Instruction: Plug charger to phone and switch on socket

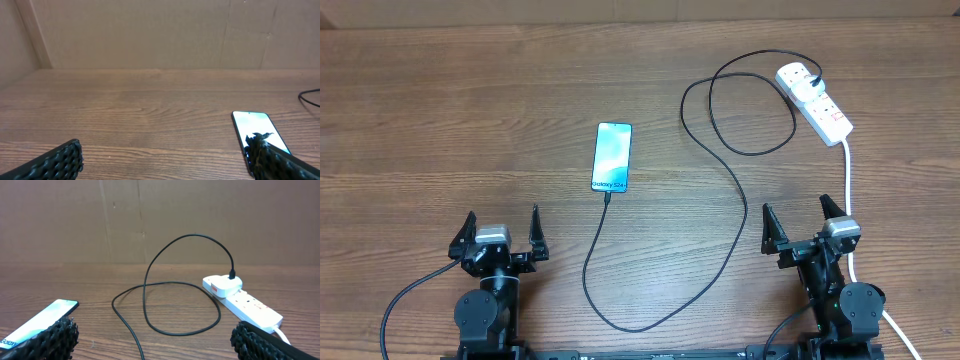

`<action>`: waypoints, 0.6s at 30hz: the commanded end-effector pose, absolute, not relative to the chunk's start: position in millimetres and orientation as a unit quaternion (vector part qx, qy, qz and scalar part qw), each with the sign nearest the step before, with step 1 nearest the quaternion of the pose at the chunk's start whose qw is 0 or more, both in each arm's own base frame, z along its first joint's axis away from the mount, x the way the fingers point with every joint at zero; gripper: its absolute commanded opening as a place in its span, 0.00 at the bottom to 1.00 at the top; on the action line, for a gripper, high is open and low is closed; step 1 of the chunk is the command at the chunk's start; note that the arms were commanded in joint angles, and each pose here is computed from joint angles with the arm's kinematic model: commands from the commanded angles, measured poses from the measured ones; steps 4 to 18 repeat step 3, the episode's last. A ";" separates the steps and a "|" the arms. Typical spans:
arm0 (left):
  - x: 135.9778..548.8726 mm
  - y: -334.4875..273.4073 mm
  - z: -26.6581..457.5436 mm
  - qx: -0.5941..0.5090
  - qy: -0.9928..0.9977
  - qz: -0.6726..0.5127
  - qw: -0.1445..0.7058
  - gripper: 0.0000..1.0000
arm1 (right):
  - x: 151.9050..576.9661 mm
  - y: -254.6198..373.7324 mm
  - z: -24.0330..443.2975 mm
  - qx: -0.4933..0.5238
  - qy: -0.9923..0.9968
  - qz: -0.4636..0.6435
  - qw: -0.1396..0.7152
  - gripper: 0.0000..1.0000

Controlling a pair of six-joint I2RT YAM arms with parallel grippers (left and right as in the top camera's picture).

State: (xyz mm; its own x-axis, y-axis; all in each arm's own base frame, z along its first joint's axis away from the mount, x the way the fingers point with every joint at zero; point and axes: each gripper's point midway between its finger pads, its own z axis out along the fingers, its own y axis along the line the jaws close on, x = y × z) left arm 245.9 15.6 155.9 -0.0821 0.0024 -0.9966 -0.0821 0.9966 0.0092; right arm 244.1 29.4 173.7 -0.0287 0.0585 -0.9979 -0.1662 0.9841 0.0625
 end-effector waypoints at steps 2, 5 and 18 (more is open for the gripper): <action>245.8 11.9 156.6 -0.013 0.732 0.032 0.680 1.00 | 244.5 26.9 172.2 -0.031 0.711 0.078 0.698 1.00; 245.8 11.9 156.8 -0.013 0.732 0.032 0.680 1.00 | 244.5 26.9 172.2 -0.031 0.711 0.078 0.698 1.00; 245.8 11.9 156.8 -0.013 0.732 0.032 0.680 1.00 | 244.5 26.9 172.2 -0.031 0.711 0.078 0.698 1.00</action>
